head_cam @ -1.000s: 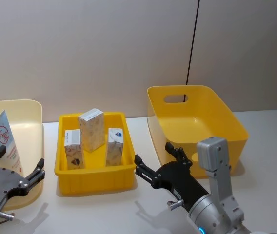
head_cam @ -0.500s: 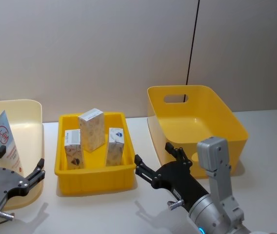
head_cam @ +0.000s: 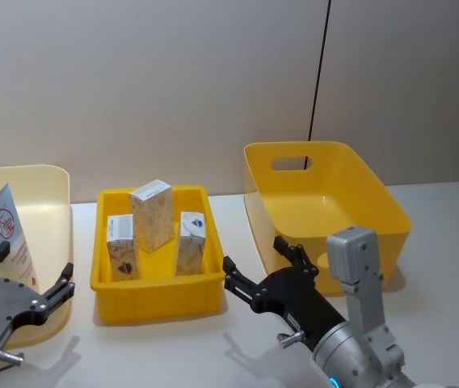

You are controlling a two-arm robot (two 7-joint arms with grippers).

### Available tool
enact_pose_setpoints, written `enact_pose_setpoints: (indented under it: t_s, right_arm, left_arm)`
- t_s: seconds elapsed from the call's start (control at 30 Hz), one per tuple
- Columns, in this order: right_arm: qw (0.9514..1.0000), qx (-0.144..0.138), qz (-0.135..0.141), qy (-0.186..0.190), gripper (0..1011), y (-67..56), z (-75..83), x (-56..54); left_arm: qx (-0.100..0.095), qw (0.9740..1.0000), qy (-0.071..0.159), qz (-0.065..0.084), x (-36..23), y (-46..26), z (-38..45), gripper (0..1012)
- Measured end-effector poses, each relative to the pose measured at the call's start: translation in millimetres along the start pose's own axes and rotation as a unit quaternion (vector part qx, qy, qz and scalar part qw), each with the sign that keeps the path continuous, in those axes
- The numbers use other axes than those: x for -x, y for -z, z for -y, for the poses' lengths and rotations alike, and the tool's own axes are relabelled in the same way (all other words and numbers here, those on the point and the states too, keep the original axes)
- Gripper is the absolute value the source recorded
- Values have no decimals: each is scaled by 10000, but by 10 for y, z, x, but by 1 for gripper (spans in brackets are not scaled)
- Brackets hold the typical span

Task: Bimanual collaborative sorting of washing and personal care products

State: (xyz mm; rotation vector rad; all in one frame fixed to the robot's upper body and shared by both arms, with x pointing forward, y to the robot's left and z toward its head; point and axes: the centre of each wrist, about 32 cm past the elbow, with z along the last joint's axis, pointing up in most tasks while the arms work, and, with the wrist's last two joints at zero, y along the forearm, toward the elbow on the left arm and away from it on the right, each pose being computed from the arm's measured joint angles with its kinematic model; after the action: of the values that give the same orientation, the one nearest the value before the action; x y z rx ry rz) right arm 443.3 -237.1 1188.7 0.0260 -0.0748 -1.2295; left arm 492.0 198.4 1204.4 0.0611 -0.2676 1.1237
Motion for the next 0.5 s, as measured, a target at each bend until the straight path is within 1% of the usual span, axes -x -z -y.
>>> enact_pose_setpoints:
  t_s: [0.5]
  right_arm:
    - [10000, 0, 0, 0, 1001, 0, 0, 0]
  left_arm:
    - [0, 10000, 0, 0, 0, 0, 0, 1003]
